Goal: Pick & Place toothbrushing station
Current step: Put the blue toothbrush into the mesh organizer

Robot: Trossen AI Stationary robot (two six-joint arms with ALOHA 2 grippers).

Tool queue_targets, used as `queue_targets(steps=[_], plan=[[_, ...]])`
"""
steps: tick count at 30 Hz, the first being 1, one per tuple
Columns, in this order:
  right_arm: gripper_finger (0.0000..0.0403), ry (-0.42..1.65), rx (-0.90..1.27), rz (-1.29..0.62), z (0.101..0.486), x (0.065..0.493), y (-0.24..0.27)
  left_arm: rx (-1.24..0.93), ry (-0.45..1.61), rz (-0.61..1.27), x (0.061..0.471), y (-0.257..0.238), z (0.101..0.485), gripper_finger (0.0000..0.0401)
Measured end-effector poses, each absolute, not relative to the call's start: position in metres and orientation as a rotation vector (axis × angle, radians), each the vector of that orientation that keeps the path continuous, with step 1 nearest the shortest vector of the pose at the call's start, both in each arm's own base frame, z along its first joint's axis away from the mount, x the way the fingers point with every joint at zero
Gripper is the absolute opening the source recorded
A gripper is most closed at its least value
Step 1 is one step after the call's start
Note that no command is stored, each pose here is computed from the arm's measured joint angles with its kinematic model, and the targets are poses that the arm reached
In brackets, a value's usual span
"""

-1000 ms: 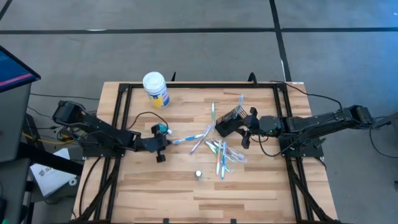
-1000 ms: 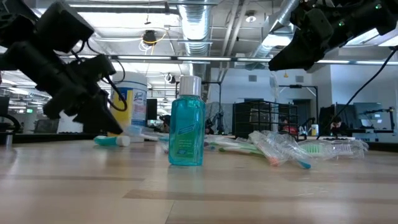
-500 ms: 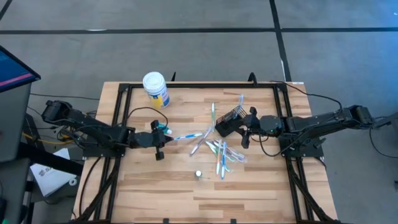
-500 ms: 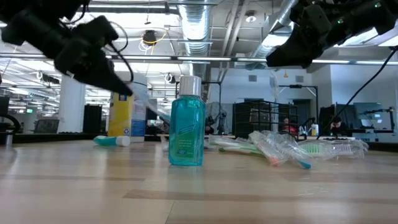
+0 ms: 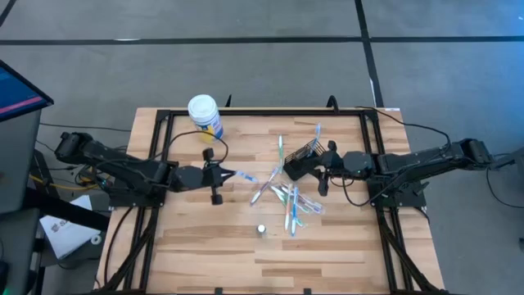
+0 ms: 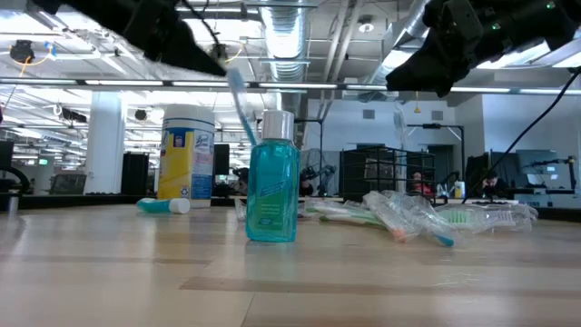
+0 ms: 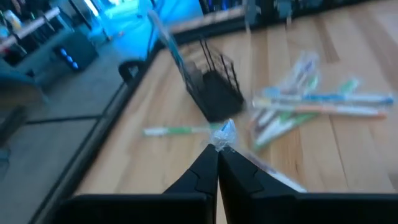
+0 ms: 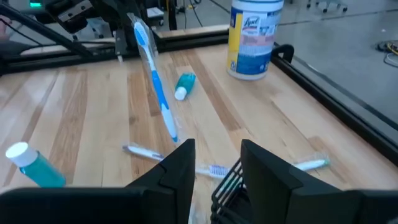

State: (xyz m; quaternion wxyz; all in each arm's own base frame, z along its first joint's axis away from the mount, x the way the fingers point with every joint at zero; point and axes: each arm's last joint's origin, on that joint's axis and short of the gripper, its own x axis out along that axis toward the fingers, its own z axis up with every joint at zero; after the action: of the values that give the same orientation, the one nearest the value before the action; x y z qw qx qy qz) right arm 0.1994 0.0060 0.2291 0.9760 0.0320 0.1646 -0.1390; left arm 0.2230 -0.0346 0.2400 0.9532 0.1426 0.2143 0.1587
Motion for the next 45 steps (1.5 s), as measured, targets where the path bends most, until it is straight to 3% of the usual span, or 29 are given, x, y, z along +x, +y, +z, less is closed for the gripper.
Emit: queue_targets(steps=[9, 19, 31, 45], plan=[[0.012, 0.255, 0.053, -0.21, 0.237, 0.202, 0.008, 0.336, 0.349, 0.319, 0.237, -0.038, 0.28, 0.0], [0.012, 0.216, 0.031, -0.175, 0.24, 0.205, 0.009, 0.436, 0.365, 0.303, 0.27, -0.045, 0.296, 0.0], [0.012, 0.241, -0.06, -0.099, 0.248, 0.244, 0.014, 0.525, 0.41, 0.252, 0.304, -0.053, 0.319, 0.0], [0.012, 0.259, -0.112, -0.094, 0.262, 0.285, 0.016, 0.533, 0.425, 0.247, 0.306, -0.054, 0.318, 0.0]])
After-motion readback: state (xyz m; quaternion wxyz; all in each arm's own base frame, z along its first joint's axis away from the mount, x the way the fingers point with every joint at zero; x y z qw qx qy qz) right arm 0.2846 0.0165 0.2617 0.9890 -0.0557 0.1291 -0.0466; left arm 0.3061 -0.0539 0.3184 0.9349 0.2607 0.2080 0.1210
